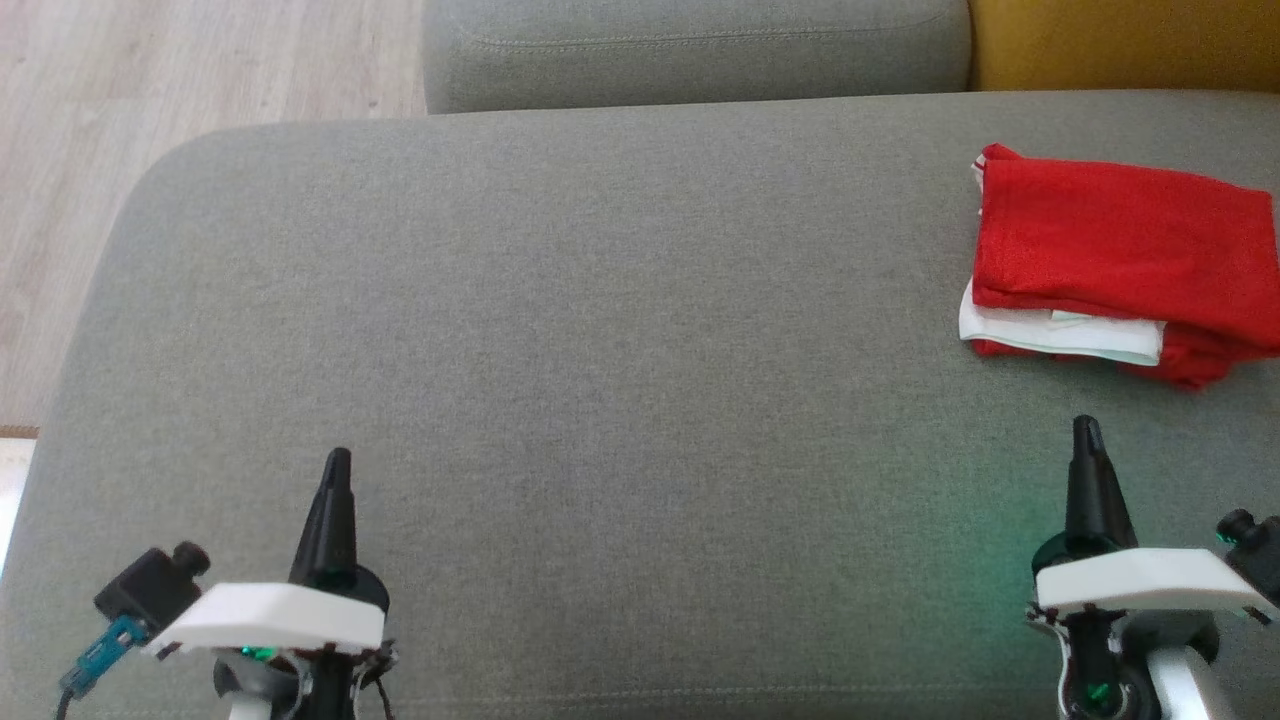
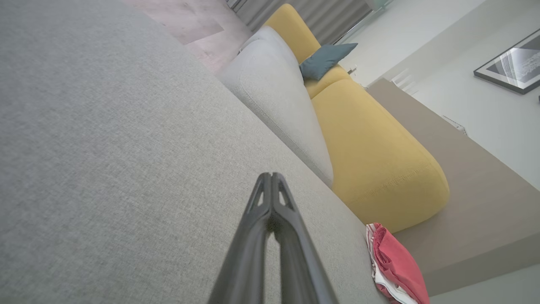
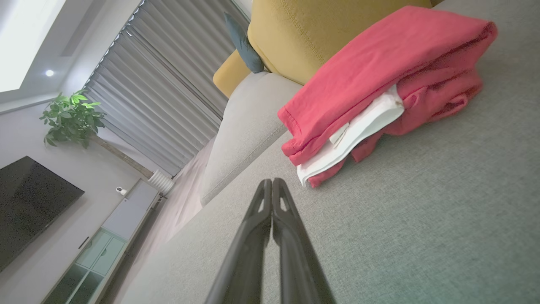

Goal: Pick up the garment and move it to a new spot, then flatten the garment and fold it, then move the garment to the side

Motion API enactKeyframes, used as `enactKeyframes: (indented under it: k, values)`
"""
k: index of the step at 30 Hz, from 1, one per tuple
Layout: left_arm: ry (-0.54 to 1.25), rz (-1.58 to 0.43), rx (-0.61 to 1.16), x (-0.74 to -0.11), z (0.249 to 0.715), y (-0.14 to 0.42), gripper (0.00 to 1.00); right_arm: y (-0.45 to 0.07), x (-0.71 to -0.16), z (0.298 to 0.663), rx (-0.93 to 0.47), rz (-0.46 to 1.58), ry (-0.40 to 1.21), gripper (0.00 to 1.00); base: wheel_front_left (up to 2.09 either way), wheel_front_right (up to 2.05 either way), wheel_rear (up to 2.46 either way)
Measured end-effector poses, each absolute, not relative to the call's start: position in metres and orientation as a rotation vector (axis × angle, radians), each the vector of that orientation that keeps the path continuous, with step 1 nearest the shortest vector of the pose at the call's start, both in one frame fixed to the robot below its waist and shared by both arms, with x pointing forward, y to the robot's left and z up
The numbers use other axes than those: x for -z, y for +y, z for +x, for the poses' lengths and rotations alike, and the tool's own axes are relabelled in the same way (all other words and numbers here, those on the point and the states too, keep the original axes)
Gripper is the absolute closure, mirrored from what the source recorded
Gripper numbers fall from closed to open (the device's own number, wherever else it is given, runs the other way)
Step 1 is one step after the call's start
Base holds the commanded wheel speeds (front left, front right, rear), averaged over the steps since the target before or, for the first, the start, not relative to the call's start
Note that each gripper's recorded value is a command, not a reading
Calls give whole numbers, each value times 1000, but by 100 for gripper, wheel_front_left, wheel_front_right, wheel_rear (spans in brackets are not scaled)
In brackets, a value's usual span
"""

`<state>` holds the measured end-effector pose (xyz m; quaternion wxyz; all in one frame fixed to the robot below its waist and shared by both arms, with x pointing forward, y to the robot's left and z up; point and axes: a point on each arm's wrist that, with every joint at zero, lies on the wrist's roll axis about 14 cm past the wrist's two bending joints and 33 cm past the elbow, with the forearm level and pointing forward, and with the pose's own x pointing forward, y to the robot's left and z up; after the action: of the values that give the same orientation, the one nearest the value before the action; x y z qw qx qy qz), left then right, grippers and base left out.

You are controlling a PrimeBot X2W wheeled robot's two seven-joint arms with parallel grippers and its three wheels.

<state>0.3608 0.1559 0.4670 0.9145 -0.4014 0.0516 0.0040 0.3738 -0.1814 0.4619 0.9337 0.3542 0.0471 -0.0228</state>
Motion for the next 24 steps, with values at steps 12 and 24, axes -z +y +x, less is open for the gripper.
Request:
enactKeyframes:
  k: [12, 24]
  values:
    - [122, -939, -28, -465, 361, 161, 100, -187, -462, 373, 76, 855, 98, 100, 0, 0, 0]
    - [130, -1062, -53, -464, 363, 168, 100, -190, -462, 373, 91, 997, 101, 100, 0, 0, 0]
